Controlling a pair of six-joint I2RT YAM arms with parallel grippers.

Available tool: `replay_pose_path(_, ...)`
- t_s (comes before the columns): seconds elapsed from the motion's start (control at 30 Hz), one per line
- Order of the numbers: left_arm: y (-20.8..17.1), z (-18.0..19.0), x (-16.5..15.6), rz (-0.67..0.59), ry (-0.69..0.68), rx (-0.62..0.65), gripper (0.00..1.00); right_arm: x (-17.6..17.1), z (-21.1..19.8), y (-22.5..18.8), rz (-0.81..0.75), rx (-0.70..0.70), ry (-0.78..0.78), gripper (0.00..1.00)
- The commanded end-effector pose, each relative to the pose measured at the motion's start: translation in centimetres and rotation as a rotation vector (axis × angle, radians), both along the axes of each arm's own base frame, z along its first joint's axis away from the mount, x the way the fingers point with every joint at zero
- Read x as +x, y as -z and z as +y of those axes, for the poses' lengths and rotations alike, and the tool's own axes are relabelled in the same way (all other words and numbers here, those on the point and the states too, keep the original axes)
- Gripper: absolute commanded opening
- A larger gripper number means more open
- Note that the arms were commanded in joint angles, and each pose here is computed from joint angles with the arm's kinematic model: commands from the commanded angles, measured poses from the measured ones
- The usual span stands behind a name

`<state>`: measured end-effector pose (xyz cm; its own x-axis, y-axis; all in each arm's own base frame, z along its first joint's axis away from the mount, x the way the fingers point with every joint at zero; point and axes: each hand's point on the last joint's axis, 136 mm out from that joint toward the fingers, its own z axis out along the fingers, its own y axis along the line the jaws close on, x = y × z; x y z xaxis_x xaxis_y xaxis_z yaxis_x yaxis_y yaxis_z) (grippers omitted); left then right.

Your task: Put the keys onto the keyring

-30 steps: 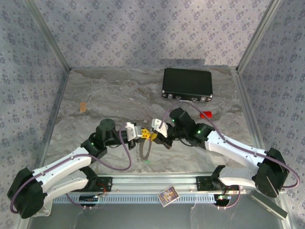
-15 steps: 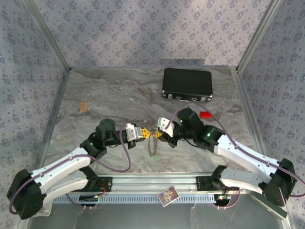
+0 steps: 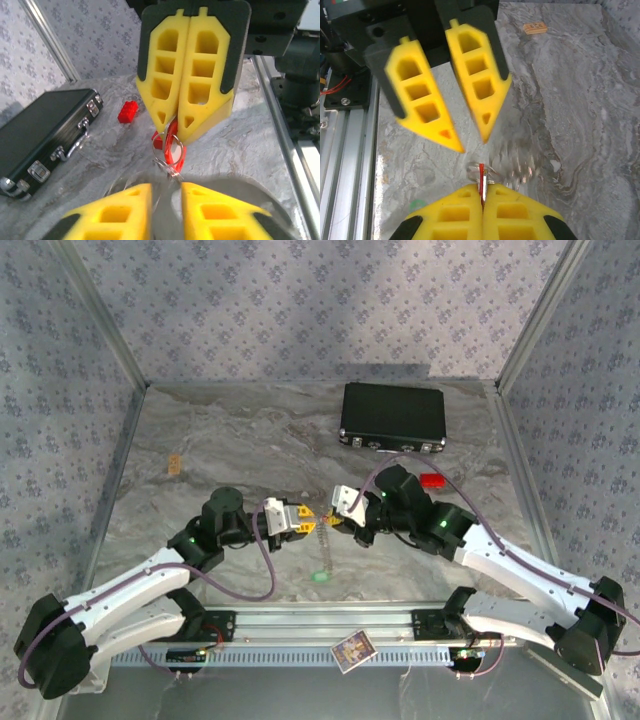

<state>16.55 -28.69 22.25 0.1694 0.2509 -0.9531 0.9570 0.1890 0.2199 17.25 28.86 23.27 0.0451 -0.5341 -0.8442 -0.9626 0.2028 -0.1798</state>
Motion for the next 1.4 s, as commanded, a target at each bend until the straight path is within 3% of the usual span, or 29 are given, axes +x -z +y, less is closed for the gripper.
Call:
replay_pose_path(0.0, -2.2, -0.1, 0.2, -0.043, -0.011, -0.047, 0.35, 0.5, -0.3, -1.9, -0.061, 0.009, 0.017, 0.00)
replay_pose_path(0.07, -2.8, 0.2, 0.3, -0.058, -0.028, -0.070, 0.43, 0.6, -0.4, -1.9, -0.062, -0.002, 0.024, 0.00)
replay_pose_path(0.23, -4.5, 1.8, 1.3, -0.109, -0.146, -0.131, 0.51, 1.1, -0.2, -2.3, -0.069, -0.018, 0.034, 0.00)
replay_pose_path(0.3, -5.4, 3.2, 2.6, -0.138, -0.265, -0.168, 0.53, 1.2, 0.3, -2.7, -0.066, -0.016, 0.025, 0.00)
replay_pose_path(0.4, -7.2, 7.1, 5.5, -0.167, -0.547, -0.227, 0.57, 0.9, 2.3, -3.9, -0.076, 0.003, -0.024, 0.00)
replay_pose_path(0.47, -8.2, 11.2, 7.6, -0.152, -0.788, -0.282, 0.62, 0.7, 4.3, -4.8, -0.096, 0.024, -0.064, 0.00)
replay_pose_path(0.57, -8.7, 17.2, 8.9, -0.093, -1.043, -0.351, 0.66, 0.5, 8.0, -6.3, -0.093, 0.096, -0.124, 0.00)
replay_pose_path(0.7, -8.2, 23.0, 9.0, -0.014, -1.253, -0.410, 0.69, 1.1, 13.0, -7.8, -0.078, 0.203, -0.151, 0.00)
replay_pose_path(0.8, -7.1, 25.3, 8.9, 0.031, -1.339, -0.429, 0.71, 2.5, 15.7, -6.0, -0.031, 0.226, -0.118, 0.00)
replay_pose_path(1.0, -4.7, 26.2, 9.5, 0.096, -1.387, -0.419, 0.73, 6.0, 15.2, 1.8, -0.008, 0.017, -0.027, 0.00)
replay_pose_path(1.37, -0.8, 26.4, 11.4, 0.180, -1.454, -0.377, 0.73, 6.2, 3.9, 15.0, 0.013, -0.592, -0.017, 0.00)
